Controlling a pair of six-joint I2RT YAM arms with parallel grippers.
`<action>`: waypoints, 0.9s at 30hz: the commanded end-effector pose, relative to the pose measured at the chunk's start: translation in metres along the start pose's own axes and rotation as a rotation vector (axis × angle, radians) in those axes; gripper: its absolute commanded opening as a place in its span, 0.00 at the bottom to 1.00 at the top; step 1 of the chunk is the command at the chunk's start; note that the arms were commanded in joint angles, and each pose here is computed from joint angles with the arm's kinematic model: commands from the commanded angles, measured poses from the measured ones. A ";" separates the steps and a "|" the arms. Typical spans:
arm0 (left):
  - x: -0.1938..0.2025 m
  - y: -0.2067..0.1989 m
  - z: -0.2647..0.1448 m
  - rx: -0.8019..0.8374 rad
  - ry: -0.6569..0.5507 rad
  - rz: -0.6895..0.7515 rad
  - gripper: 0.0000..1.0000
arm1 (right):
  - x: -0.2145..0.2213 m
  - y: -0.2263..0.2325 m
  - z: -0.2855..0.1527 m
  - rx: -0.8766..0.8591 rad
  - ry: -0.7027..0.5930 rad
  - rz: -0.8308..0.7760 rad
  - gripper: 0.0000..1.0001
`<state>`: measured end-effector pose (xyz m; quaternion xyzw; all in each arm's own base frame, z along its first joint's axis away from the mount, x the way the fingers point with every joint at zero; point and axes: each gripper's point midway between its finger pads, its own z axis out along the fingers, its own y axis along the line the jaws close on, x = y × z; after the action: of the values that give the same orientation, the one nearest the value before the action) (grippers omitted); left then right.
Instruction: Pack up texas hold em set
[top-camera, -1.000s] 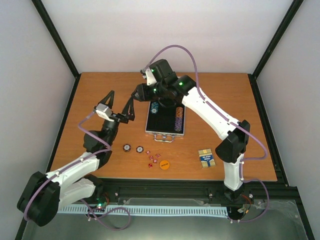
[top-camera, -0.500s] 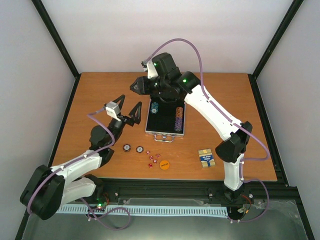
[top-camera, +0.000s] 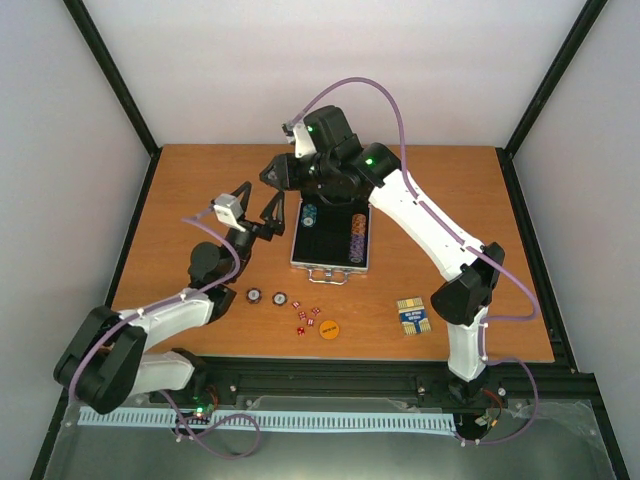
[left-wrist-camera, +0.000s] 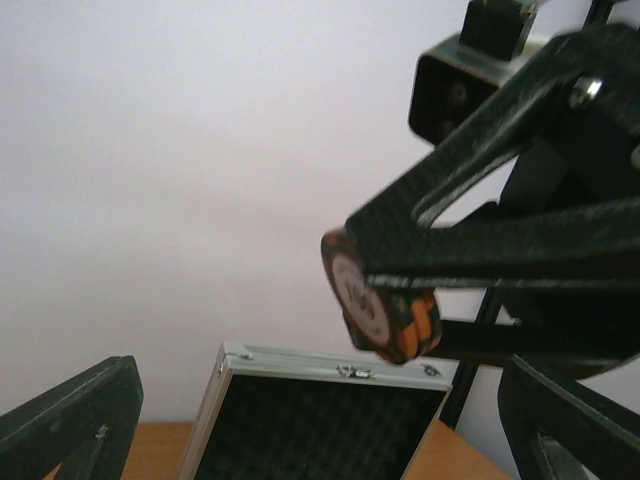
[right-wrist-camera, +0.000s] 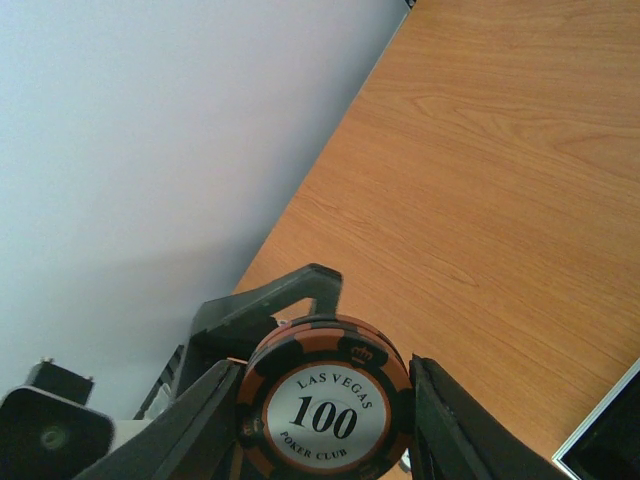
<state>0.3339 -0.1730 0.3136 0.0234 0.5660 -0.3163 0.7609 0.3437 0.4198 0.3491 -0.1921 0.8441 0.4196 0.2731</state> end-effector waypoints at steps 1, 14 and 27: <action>-0.042 -0.014 0.001 0.041 -0.106 -0.038 1.00 | -0.004 0.001 -0.001 -0.009 -0.005 -0.013 0.13; -0.036 -0.020 0.009 0.083 -0.102 -0.110 0.96 | -0.003 0.002 -0.001 -0.018 -0.002 -0.008 0.13; -0.053 -0.021 0.018 0.079 -0.162 -0.116 0.94 | -0.001 0.003 -0.002 -0.022 0.007 -0.012 0.13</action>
<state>0.3387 -0.1785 0.3348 0.0027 0.5448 -0.3607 0.7570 0.3429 0.4193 0.3493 -0.1938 0.8432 0.4237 0.2683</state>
